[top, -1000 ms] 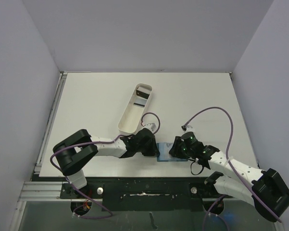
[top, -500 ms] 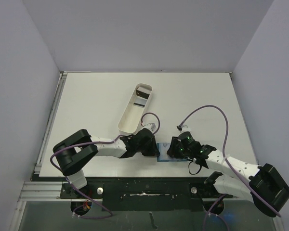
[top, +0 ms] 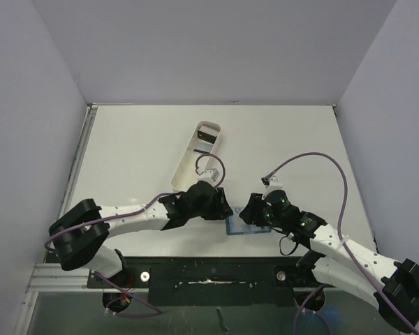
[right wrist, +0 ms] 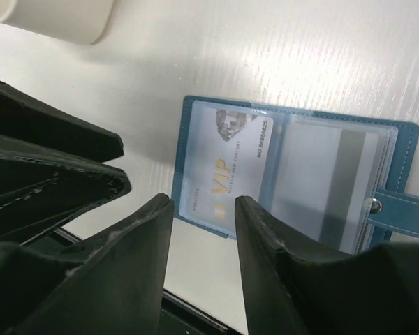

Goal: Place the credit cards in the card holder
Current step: Insert the credit card into the card holder, then pick up the credit card from the storage box.

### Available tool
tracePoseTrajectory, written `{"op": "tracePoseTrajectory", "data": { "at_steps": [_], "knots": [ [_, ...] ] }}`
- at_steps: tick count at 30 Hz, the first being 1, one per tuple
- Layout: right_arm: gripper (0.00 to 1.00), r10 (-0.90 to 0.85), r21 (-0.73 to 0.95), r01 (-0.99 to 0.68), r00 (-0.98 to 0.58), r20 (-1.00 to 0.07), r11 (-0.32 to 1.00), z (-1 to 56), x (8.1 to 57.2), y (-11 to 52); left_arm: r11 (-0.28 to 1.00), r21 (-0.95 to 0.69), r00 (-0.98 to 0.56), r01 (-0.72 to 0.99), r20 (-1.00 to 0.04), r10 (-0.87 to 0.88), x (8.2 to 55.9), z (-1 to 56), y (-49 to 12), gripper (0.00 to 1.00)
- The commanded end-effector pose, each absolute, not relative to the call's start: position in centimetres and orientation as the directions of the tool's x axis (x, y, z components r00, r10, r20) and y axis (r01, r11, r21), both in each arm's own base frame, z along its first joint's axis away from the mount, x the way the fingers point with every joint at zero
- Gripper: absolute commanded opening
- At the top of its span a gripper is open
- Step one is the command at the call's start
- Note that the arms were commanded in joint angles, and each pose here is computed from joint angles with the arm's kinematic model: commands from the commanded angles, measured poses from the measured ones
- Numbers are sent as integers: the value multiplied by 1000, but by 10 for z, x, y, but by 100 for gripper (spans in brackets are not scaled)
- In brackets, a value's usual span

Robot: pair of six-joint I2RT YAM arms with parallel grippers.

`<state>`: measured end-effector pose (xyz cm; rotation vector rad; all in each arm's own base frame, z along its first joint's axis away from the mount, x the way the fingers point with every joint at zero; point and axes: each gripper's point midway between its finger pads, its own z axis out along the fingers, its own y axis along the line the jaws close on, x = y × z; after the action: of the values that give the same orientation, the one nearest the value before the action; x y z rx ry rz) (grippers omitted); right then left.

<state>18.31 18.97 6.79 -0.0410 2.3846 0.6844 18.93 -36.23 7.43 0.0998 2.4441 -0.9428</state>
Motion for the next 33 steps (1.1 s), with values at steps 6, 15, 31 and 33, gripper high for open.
{"op": "tracePoseTrajectory", "data": {
  "at_steps": [6, 15, 31, 33],
  "knots": [
    [54, 197, 458, -214, -692, -695, 863, 138, 205, 188, 793, -586, -705, 165, -632, -320, 257, 172, -305, 70],
    [77, 224, 463, -254, -621, -751, 849, 181, 220, 195, 772, -634, -519, -44, -646, -560, 354, 213, -205, 71],
    [76, 141, 401, -335, -592, -794, 853, 200, 220, 196, 543, -809, -399, -224, -432, -809, 480, 202, -237, 52],
    [76, 139, 401, -352, -582, -801, 846, 205, 220, 197, 551, -799, -398, -241, -436, -807, 492, 189, -247, 52]
  ]
}}
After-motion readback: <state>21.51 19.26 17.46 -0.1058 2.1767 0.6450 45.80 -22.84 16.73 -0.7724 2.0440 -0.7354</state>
